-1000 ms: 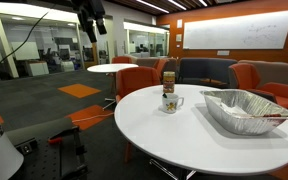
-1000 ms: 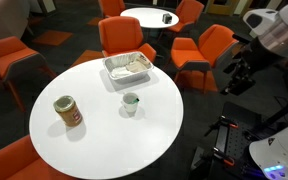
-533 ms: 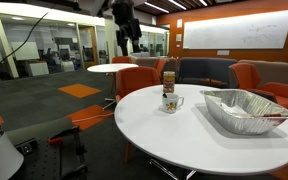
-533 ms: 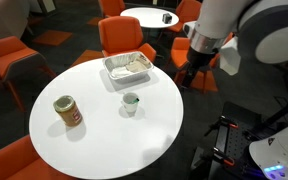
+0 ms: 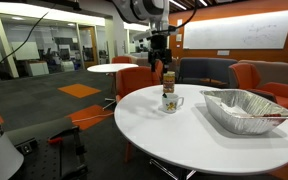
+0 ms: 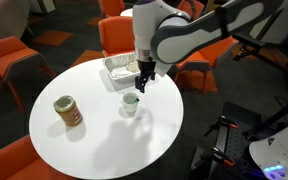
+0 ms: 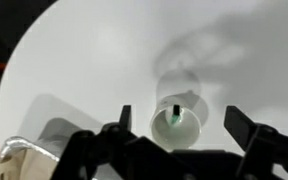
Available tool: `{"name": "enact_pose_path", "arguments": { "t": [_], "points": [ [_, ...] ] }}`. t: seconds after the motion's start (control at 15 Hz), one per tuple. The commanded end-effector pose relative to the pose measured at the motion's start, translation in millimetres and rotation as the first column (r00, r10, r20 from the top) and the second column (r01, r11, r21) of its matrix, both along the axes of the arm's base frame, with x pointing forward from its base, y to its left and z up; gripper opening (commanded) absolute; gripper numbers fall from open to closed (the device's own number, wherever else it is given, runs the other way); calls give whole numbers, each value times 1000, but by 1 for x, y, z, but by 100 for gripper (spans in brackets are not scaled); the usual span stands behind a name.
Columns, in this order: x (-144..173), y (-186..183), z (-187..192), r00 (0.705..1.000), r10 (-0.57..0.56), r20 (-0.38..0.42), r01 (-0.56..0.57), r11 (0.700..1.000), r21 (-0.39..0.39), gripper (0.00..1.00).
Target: Take the brush out of the mug and put it on the table
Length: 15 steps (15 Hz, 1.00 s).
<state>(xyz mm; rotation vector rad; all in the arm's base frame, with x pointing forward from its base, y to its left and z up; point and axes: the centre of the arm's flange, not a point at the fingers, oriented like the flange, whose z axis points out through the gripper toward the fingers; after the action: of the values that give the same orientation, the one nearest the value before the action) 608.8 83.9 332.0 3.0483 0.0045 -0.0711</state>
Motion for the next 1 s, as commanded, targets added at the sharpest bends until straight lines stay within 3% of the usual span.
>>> {"name": "enact_pose_path", "arguments": {
  "t": [0.0, 0.33, 0.73, 0.8, 0.93],
  "points": [
    [72, 21, -28, 999, 2, -37, -1, 999, 33, 100],
    [105, 43, -80, 998, -22, -54, 25, 998, 59, 100],
    [116, 15, -92, 992, 14, -129, -9, 999, 40, 88],
    [115, 11, -94, 989, 20, -146, -15, 999, 34, 81],
    [112, 8, -102, 985, 20, -171, -14, 999, 39, 84]
  ]
}}
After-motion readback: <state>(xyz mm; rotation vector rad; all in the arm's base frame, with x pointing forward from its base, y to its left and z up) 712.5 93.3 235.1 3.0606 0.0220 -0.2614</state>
